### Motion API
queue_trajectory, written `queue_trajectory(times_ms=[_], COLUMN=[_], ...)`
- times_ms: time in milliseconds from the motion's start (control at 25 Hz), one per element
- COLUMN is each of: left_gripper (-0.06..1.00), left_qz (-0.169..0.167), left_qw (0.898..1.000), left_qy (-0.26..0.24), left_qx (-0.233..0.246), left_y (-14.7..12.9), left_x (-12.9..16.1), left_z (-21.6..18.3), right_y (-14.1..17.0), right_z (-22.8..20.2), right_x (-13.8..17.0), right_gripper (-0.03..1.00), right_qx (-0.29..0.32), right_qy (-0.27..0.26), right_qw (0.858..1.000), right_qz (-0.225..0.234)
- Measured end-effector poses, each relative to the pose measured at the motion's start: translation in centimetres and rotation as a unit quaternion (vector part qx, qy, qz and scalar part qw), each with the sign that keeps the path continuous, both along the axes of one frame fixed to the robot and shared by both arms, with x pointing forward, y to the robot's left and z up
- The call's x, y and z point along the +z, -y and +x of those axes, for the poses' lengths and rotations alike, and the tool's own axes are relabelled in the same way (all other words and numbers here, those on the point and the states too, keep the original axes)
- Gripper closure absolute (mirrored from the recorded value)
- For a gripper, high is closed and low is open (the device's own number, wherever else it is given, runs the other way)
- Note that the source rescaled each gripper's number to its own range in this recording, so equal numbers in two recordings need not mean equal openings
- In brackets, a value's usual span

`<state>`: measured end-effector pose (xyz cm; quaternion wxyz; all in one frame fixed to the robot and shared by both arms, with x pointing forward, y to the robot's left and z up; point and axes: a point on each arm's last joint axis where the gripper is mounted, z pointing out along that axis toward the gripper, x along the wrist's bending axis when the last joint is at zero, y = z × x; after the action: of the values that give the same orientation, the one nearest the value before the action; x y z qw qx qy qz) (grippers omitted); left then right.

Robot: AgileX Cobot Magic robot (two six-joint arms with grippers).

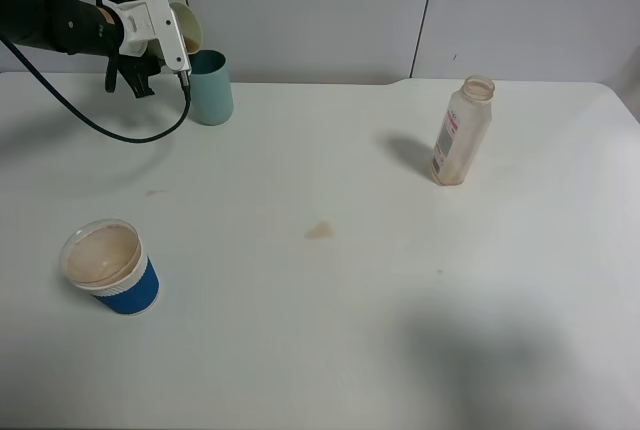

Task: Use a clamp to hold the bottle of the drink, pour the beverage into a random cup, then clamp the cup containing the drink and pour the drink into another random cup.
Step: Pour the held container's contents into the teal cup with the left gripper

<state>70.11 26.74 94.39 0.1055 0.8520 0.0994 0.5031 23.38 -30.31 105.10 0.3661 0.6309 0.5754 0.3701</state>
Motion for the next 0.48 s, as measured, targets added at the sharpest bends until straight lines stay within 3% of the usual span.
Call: queue_trajectory(times_ms=[480], left_gripper=[0.92], left_qz=[0.013], left_qw=[1.0], left_qy=[-0.006], left_qx=[-0.007], left_y=[0.0], left_x=[-0.68], left_z=[0.09], right_y=[0.0], right_z=[0.0], right_x=[0.0], right_gripper=[-0.03], right_qx=[0.0], right_qy=[0.0], right_qw=[1.0], right_qz=[0.0])
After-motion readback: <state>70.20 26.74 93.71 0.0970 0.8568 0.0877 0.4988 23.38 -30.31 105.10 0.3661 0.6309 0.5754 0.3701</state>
